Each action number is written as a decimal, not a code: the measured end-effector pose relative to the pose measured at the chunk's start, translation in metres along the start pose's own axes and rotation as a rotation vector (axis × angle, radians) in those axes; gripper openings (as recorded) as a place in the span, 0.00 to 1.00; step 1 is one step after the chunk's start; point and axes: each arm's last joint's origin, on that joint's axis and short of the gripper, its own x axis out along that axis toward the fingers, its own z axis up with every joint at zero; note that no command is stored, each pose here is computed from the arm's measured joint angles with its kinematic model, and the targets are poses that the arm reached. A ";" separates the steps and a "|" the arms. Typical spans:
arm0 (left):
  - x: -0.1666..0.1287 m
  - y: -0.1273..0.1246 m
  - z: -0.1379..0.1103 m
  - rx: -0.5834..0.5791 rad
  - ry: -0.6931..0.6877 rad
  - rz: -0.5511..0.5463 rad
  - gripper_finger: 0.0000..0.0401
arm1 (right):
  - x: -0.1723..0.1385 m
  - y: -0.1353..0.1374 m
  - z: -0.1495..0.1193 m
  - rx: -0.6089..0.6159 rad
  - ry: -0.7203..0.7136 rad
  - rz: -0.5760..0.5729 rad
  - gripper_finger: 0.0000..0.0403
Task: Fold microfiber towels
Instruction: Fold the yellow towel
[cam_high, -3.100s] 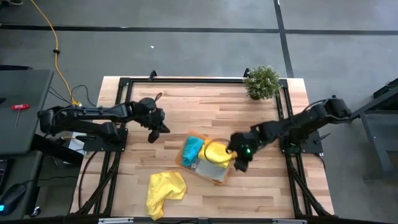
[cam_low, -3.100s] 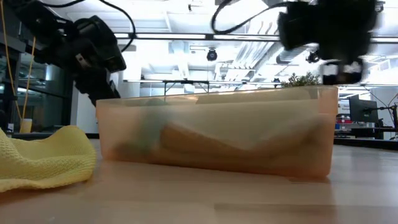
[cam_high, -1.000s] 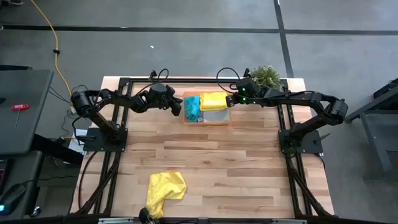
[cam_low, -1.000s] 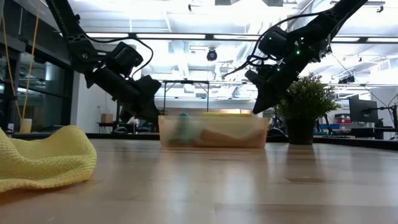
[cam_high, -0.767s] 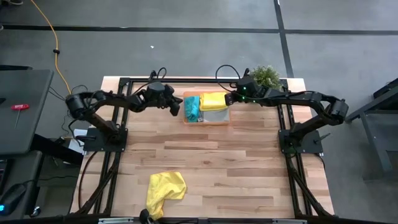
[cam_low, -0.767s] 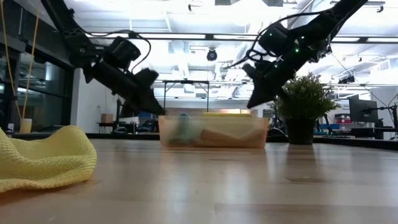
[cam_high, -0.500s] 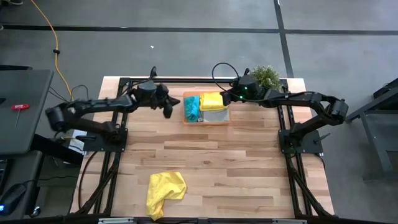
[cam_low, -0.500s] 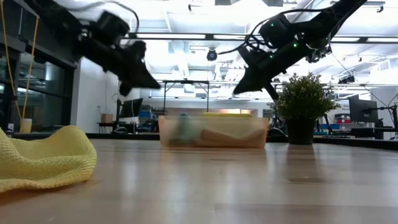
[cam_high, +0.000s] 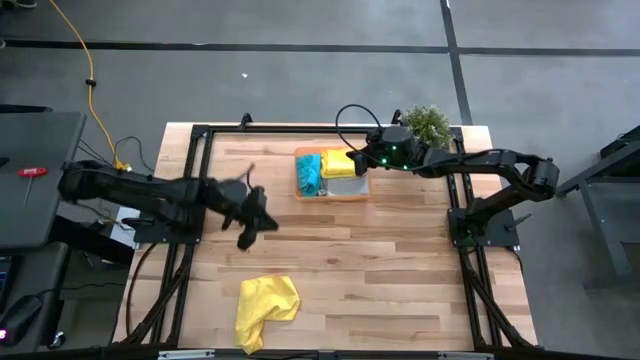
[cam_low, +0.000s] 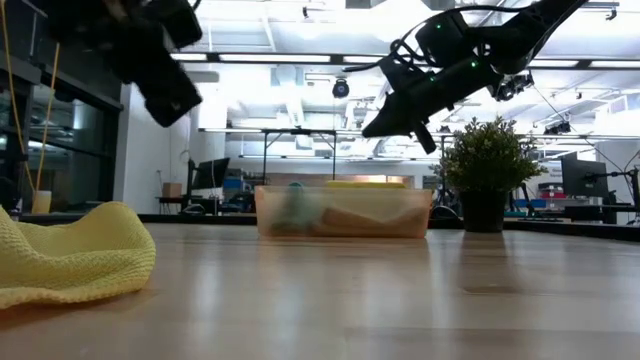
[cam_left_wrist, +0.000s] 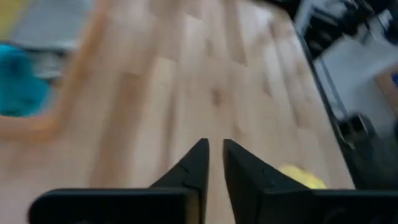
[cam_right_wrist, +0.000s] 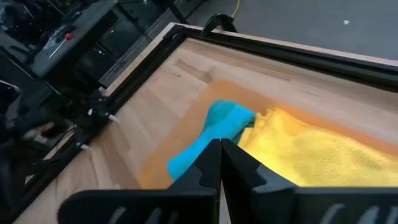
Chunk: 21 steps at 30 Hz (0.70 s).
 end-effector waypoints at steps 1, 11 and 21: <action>0.004 -0.007 -0.003 0.018 0.016 -0.009 0.12 | 0.000 0.001 -0.001 0.003 0.002 0.003 0.00; 0.049 -0.028 -0.016 -0.011 0.234 -0.116 0.39 | 0.000 0.005 -0.004 -0.003 0.014 0.018 0.00; 0.096 -0.035 -0.026 -0.047 0.458 -0.239 0.46 | 0.000 0.005 -0.004 -0.011 0.018 0.021 0.00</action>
